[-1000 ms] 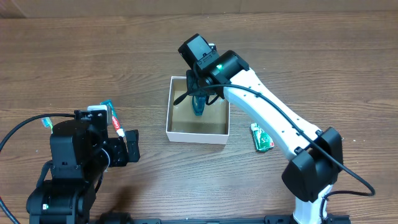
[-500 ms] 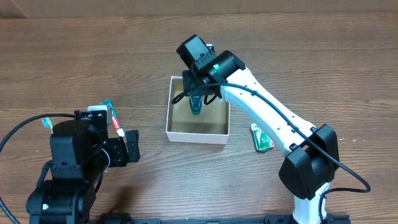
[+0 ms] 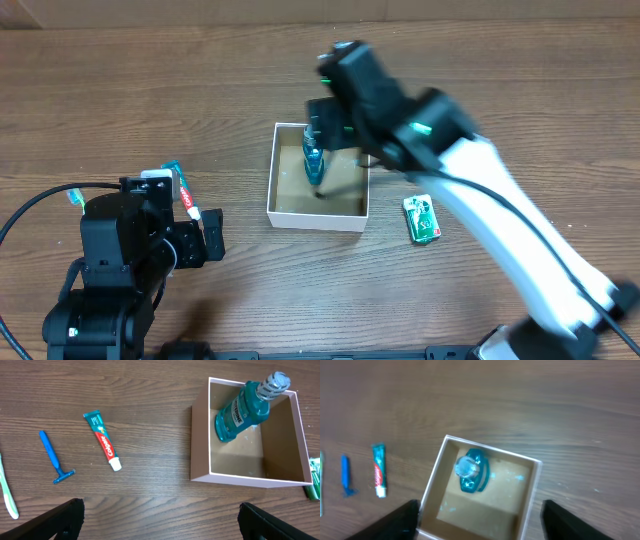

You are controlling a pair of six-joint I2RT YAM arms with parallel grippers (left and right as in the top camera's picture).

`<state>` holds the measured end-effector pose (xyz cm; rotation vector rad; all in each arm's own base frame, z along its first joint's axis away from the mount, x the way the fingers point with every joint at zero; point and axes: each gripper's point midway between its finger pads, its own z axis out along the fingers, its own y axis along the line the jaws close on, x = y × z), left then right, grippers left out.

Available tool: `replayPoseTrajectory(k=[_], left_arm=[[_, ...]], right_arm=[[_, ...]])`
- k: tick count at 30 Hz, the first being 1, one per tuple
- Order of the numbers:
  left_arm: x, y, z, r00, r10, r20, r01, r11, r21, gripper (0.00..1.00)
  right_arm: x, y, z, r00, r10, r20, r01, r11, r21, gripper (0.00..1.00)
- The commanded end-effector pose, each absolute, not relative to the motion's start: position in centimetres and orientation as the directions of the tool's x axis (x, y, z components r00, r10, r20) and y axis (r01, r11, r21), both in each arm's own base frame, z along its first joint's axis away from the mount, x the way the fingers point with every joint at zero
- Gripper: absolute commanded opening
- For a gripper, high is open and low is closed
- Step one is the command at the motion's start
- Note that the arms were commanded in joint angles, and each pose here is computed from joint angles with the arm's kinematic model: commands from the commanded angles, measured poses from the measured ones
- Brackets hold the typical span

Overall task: Pack container
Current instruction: 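Carry the Listerine bottle into the white box and release it, then grasp the green Dettol soap bar with the right gripper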

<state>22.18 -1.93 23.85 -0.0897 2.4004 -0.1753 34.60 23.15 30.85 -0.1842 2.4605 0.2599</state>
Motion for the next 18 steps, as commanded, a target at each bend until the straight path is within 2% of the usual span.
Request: replayPoseTrajectory(k=[1, 4, 6, 10, 14, 18], left_arm=[[22.3, -1.5, 24.8, -0.721, -0.102, -0.686, -0.016, 0.991, -0.131, 1.00], [22.3, -1.5, 24.8, -0.721, -0.102, -0.686, -0.016, 0.991, -0.131, 1.00], [22.3, -1.5, 24.9, -0.720, -0.102, -0.686, -0.016, 0.991, -0.131, 1.00], [22.4, -1.5, 24.9, -0.720, -0.102, -0.686, -0.016, 0.991, -0.131, 1.00], [22.4, -1.5, 24.9, -0.720, -0.102, -0.686, -0.016, 0.991, -0.131, 1.00], [22.4, -1.5, 24.9, -0.720, -0.102, -0.686, -0.016, 0.991, -0.131, 1.00]], right_arm=[[34.4, 14.7, 33.8, -0.753, 0.092, -0.652, 0.035, 0.994, 0.100, 0.95], [33.2, 8.3, 30.2, -0.843, 0.145, -0.519, 0.177, 0.984, -0.013, 0.96], [32.9, 5.7, 26.9, -0.887, 0.162, -0.432, 0.207, 0.977, -0.059, 0.98], [32.3, 4.4, 19.9, -0.949, 0.137, -0.285, 0.162, 0.984, -0.068, 1.00], [30.7, 4.6, 11.5, -0.975, 0.155, -0.162, 0.155, 0.988, 0.013, 1.00], [28.7, 5.8, 7.1, -0.988, 0.111, -0.102, 0.105, 0.992, 0.066, 1.00]])
